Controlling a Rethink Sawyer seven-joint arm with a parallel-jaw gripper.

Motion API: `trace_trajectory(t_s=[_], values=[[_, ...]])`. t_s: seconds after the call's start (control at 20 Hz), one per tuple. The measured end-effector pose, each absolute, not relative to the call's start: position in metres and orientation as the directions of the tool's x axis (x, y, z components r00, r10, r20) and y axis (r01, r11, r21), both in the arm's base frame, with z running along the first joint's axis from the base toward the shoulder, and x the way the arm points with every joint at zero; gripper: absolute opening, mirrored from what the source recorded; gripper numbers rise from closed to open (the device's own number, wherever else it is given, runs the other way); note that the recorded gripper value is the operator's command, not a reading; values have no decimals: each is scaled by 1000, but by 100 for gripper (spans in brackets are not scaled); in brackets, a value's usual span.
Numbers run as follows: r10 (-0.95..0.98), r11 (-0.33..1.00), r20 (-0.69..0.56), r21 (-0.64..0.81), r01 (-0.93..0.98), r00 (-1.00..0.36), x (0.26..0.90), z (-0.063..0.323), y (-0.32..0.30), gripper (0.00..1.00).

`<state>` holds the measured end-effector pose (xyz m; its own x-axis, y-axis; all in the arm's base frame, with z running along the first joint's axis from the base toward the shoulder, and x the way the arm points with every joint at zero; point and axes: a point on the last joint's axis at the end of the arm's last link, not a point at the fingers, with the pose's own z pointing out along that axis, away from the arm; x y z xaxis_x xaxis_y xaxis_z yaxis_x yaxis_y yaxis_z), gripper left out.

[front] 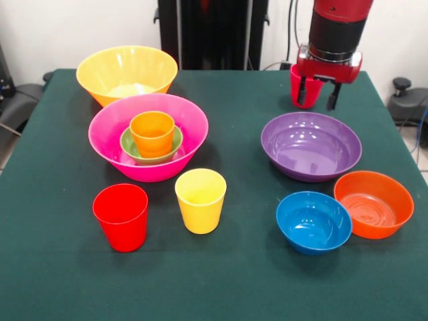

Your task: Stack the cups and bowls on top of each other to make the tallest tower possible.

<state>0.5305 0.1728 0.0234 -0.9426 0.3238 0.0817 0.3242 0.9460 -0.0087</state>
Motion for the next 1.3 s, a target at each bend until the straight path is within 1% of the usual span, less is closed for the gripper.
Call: trace_trajectory(t_s=[0.6,1.0,1.3], values=[[351,936,77,-24,350,-933,533,22,166,100],[354,935,70,-50,351,-933,531,15,189,100],[362,932,44,-51,360,-931,538,20,205,100]])
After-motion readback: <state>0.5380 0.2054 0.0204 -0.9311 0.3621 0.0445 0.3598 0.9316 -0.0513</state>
